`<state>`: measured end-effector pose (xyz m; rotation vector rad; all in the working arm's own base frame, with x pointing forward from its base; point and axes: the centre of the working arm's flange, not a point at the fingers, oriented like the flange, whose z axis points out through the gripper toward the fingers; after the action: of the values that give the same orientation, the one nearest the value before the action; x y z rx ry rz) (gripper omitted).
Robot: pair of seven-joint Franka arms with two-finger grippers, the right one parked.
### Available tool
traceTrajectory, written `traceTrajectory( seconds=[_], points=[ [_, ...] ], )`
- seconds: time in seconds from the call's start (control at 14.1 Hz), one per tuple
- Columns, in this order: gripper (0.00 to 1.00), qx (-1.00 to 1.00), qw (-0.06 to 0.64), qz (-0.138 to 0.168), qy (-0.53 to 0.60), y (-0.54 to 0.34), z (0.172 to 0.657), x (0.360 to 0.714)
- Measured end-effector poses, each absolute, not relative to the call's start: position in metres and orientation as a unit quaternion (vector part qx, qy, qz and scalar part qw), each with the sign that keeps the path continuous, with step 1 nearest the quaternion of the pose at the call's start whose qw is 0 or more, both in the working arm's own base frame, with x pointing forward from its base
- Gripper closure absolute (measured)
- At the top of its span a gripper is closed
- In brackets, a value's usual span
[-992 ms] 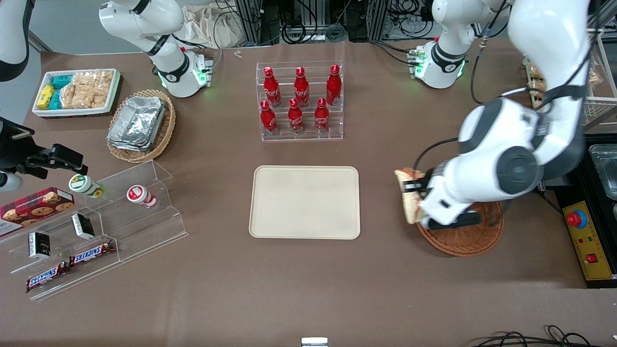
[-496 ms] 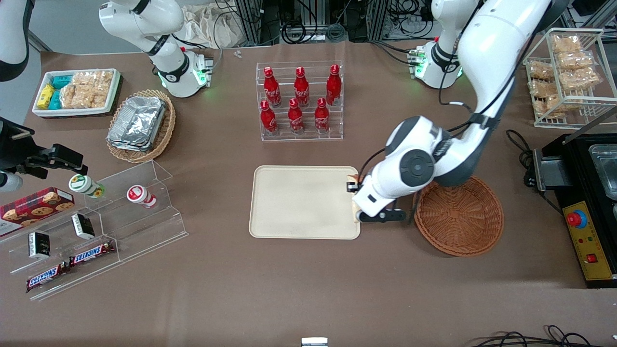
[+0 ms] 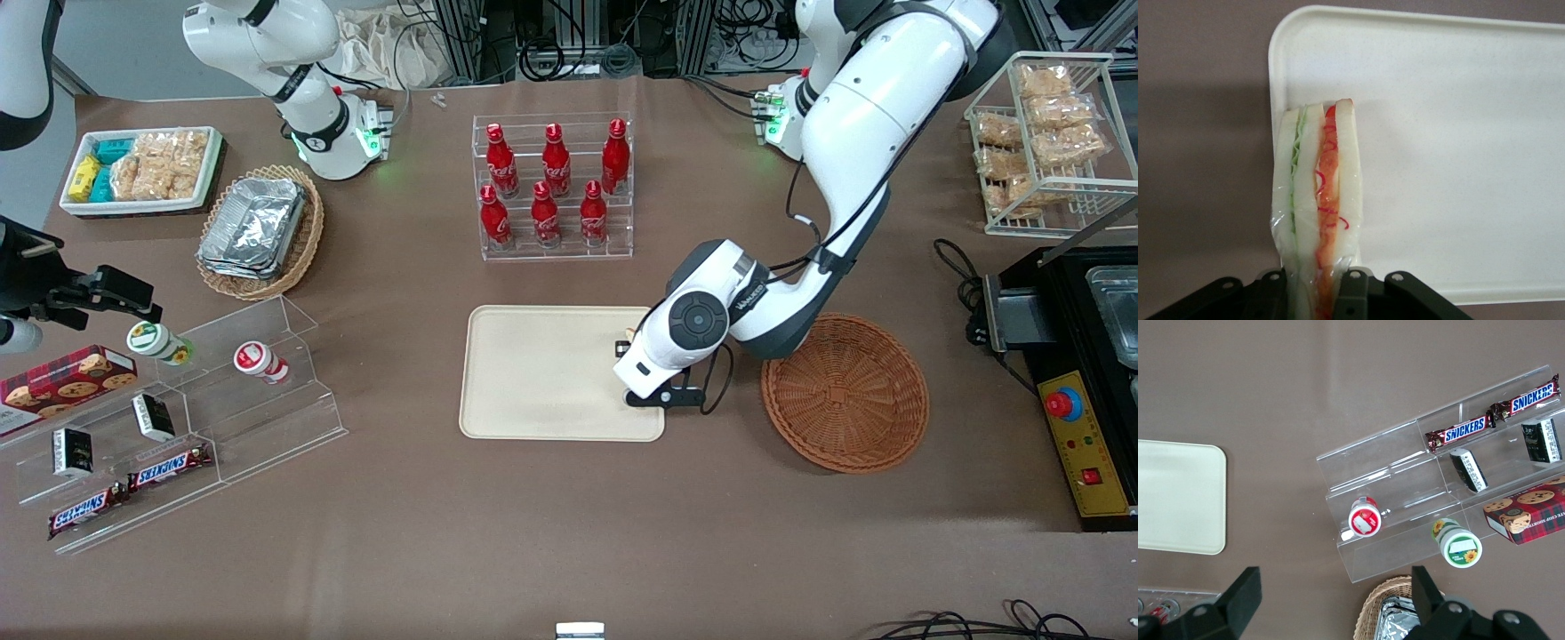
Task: Place sandwich from basket to tray
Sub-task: 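Lower the sandwich onto the tray and open the left gripper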
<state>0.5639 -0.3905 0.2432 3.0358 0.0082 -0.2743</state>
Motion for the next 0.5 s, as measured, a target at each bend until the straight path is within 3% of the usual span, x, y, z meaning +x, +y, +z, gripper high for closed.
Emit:
traceTrajectory(
  seconds=[0.35, 0.5],
  points=[
    [0.81, 0.996, 0.020, -0.084, -0.002, -0.403, 0.223, 0.552],
    [0.66, 0.996, 0.020, -0.084, 0.002, -0.403, 0.223, 0.553]
  ],
)
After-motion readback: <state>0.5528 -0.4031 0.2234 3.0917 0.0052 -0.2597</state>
